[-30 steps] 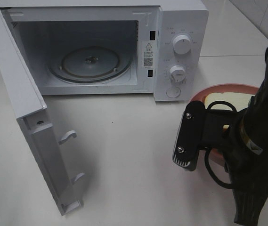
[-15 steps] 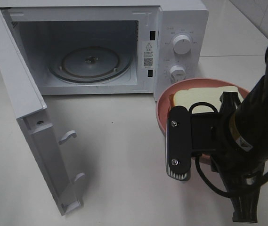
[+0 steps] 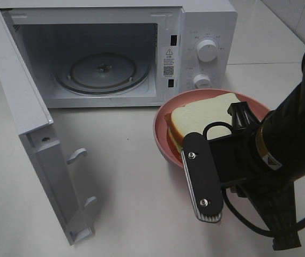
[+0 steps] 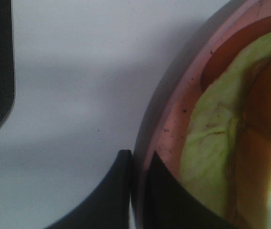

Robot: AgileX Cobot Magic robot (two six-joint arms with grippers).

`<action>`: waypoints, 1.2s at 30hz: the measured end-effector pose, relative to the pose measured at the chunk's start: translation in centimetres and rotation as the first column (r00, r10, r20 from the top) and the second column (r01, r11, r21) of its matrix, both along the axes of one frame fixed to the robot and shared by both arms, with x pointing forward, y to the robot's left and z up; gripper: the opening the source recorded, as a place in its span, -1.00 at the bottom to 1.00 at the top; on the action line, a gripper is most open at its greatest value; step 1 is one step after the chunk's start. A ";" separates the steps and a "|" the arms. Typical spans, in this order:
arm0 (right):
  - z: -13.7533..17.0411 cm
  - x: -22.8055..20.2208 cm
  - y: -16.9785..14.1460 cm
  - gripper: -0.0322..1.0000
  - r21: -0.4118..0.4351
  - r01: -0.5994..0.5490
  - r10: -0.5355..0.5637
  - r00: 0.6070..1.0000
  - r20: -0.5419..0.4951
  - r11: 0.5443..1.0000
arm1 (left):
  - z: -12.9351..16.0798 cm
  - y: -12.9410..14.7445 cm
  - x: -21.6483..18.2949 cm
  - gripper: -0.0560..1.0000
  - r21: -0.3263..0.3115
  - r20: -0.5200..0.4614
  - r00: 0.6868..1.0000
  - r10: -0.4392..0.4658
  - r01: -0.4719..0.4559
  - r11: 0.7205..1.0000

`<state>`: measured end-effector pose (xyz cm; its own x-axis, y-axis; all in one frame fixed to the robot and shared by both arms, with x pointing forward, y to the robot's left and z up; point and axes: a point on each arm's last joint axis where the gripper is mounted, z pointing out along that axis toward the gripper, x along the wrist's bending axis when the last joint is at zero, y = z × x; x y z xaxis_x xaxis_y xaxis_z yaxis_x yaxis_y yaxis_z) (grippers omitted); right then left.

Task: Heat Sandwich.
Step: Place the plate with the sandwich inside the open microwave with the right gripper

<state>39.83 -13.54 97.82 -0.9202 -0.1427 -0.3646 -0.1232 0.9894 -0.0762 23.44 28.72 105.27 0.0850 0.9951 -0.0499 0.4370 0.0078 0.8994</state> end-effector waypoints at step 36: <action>0.0 2.7 -1.3 -0.86 -0.036 -0.496 0.496 0.868 -0.001 0.868 | 0.0 0.0 0.0 0.99 0.000 0.000 1.000 0.000 0.000 1.000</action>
